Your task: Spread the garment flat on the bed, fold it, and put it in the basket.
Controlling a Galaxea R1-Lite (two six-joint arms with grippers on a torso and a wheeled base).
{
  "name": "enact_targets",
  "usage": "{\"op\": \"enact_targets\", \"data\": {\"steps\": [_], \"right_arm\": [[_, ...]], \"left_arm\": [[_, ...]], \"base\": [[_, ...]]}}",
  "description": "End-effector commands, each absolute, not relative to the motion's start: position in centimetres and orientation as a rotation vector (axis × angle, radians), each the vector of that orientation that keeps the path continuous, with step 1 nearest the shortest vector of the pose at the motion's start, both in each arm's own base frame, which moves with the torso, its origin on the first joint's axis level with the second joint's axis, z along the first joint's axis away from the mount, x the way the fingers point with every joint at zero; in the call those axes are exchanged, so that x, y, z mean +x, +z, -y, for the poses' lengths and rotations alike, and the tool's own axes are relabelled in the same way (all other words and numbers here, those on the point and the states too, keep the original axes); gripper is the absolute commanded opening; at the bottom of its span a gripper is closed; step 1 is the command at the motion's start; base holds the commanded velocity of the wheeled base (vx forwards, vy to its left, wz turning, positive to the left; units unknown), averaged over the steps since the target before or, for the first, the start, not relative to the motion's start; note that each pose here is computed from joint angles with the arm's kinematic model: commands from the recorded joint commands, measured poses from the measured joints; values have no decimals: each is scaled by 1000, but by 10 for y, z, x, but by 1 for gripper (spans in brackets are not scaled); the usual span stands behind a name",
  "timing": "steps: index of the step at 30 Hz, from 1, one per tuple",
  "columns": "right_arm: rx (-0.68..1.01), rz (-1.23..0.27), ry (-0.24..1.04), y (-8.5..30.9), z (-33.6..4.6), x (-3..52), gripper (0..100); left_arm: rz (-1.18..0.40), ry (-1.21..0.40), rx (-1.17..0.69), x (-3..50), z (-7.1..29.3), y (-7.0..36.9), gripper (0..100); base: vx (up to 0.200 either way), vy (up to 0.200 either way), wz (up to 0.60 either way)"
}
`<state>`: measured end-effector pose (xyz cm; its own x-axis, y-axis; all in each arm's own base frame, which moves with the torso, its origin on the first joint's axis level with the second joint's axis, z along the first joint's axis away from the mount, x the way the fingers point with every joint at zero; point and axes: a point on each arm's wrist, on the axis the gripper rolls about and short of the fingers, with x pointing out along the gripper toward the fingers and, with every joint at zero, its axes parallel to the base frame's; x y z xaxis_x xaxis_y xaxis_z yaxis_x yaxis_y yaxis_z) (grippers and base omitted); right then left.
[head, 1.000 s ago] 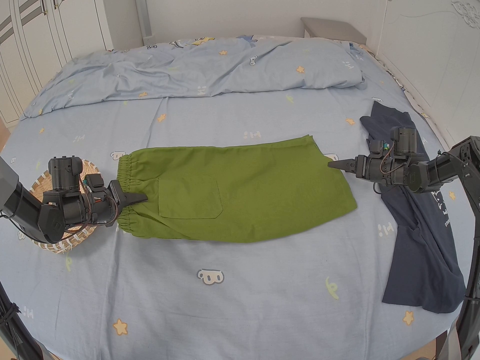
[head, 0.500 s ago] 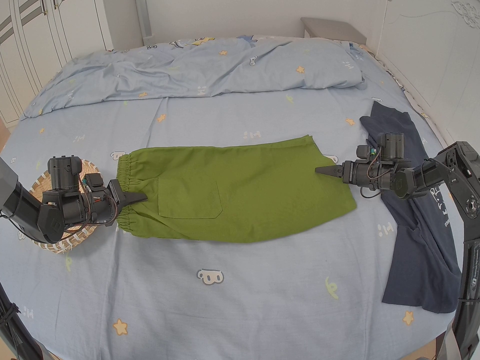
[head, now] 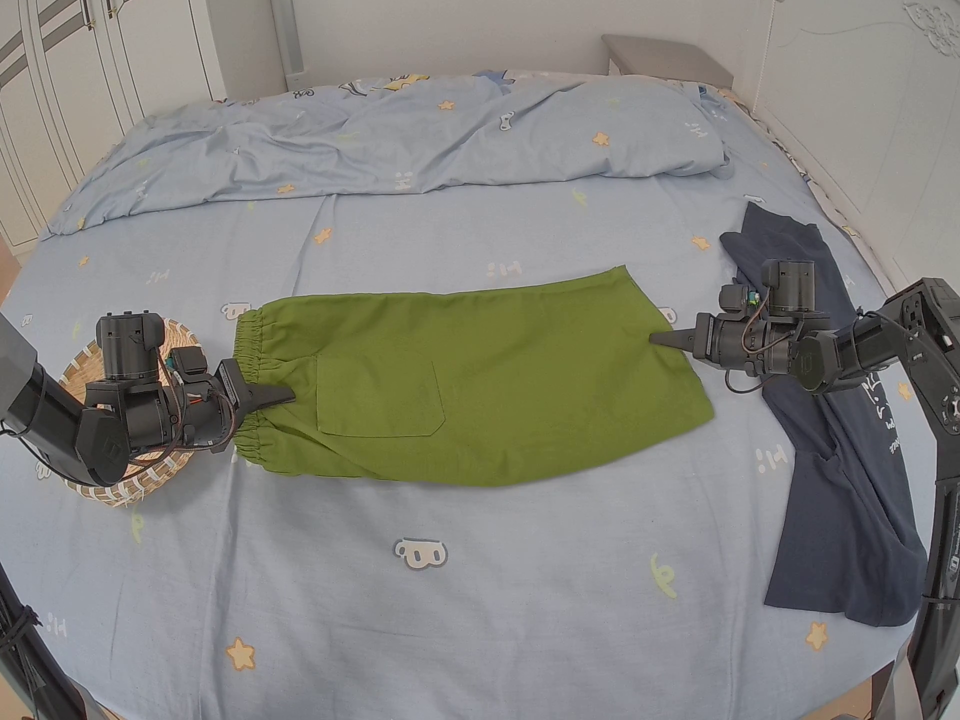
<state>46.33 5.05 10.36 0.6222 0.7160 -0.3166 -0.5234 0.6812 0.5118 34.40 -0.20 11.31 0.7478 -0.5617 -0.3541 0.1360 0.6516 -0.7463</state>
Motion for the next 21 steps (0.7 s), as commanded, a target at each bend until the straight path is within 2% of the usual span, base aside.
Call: {"op": "enact_targets", "data": {"steps": [1,9,15,21], "right_arm": [[424,-495,758,138,-46,447,0],[460,-509,760,167,-46,411,0],[462,-516,772,212,-47,352,0],[471,-597,786,226,-54,293,0]], "left_arm": [[-615,-424,-768,345,2,112,0],[-625,-419,-773,340,1,126,0],[-677,-394,-785,315,0,161,0],[-752,-358,-781,284,-4,163,0]], "base": [[0,0,0],[0,0,0],[0,0,0],[0,0,0]]}}
